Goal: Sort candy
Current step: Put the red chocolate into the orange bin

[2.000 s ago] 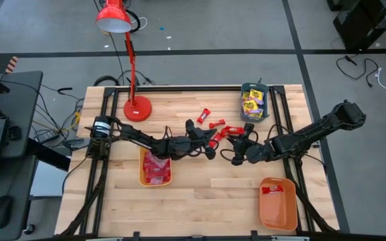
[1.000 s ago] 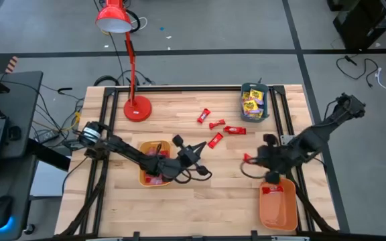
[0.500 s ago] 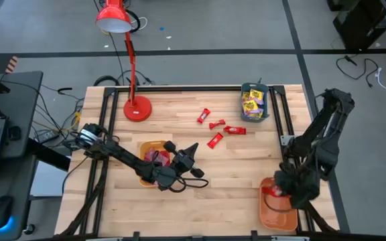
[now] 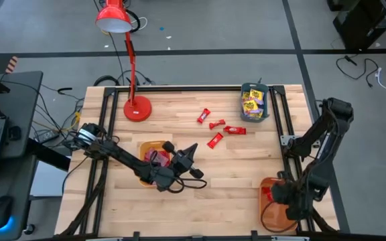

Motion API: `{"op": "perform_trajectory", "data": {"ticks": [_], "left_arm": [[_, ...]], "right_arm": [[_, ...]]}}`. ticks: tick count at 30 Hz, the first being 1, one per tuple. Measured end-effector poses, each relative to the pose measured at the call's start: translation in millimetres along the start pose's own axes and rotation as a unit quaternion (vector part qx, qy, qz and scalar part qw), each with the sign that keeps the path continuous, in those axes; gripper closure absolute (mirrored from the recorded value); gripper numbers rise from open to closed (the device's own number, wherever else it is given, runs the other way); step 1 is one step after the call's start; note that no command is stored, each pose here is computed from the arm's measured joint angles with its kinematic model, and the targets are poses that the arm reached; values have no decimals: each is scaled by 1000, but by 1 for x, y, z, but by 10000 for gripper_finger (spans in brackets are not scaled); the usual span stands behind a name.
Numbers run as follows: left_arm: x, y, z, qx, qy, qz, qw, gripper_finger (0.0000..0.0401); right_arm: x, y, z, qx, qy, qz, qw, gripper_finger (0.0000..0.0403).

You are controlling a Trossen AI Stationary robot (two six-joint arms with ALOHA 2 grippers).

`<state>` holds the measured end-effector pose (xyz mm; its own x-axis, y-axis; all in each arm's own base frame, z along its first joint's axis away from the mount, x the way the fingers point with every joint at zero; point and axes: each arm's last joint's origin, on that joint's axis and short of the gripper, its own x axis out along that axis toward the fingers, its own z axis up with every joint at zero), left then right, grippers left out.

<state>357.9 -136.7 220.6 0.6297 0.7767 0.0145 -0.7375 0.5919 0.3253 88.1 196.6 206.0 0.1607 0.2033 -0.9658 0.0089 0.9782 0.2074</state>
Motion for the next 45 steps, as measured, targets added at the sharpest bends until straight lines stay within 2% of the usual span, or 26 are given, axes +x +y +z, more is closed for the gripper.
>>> {"op": "perform_trajectory", "data": {"ticks": [9, 19, 30, 37, 40, 45], "left_arm": [[-1, 0, 0, 0, 0, -1, 1000, 400], [-1, 0, 0, 1, 0, -1, 1000, 400], [-1, 0, 0, 1, 0, -2, 1000, 400], [-1, 0, 0, 1, 0, -2, 1000, 400], [-1, 0, 0, 1, 0, -2, 1000, 400], [-1, 0, 0, 2, -1, -2, 1000, 400]], "right_arm": [[29, 9, 2, -17, 18, -40, 999, 378], [45, 11, 1, -18, 31, -69, 997, 357], [44, 9, 2, 11, 19, -79, 997, 327], [43, 8, 1, 28, 26, -83, 996, 293], [37, 7, 1, 30, 23, -72, 997, 282], [16, 3, 2, 66, 9, -37, 997, 277]]}}
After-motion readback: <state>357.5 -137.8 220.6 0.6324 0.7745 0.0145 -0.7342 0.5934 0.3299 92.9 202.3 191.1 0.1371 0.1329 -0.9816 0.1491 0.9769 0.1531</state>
